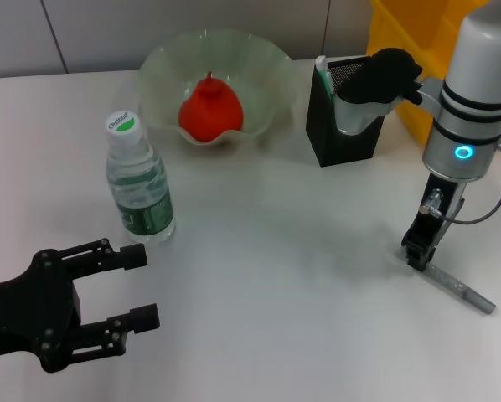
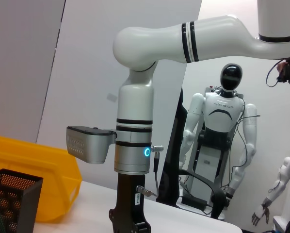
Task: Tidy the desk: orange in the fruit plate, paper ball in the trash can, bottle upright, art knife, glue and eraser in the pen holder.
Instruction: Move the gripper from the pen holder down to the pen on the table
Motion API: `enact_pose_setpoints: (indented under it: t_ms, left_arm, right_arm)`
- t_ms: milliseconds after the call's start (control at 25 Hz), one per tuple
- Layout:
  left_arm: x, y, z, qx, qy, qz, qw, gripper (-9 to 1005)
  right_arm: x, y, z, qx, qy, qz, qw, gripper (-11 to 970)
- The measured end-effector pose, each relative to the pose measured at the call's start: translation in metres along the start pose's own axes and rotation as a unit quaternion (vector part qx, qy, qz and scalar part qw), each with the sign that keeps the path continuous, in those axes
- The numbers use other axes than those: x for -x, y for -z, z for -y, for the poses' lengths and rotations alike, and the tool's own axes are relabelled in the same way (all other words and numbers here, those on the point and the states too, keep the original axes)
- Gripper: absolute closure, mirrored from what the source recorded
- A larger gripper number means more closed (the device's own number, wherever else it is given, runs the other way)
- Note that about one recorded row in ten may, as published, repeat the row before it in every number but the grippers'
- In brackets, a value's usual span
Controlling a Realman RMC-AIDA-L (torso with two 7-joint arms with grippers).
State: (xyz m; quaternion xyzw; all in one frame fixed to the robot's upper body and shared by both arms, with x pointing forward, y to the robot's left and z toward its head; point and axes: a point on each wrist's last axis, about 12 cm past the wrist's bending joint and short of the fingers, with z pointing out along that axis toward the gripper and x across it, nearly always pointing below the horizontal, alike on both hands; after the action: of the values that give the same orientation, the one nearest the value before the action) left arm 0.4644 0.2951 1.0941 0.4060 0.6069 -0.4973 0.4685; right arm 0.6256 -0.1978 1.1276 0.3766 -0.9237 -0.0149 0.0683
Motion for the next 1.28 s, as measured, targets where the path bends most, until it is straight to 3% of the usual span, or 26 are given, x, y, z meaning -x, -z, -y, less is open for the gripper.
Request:
enact_pose_setpoints:
  t_ms: [840,1160,1280]
  left_arm:
    - [0.000,0.002,0.001,0.005,0.001,0.003,1.000,270]
    - [0.000,0.004,0.000,0.010,0.001,0.005,1.000,270]
    - [0.000,0.005,0.000,0.013,0.001,0.007,1.000,270]
  right_arm:
    - [0.003,0.003,-0.001,-0.001,0.004,0.006,1.000,845]
    - [0.011,0.017,-0.001,-0.005,0.010,0.024,1.000,849]
    - [0.013,0.022,-0.001,-0.004,0.010,0.030,0.999,905]
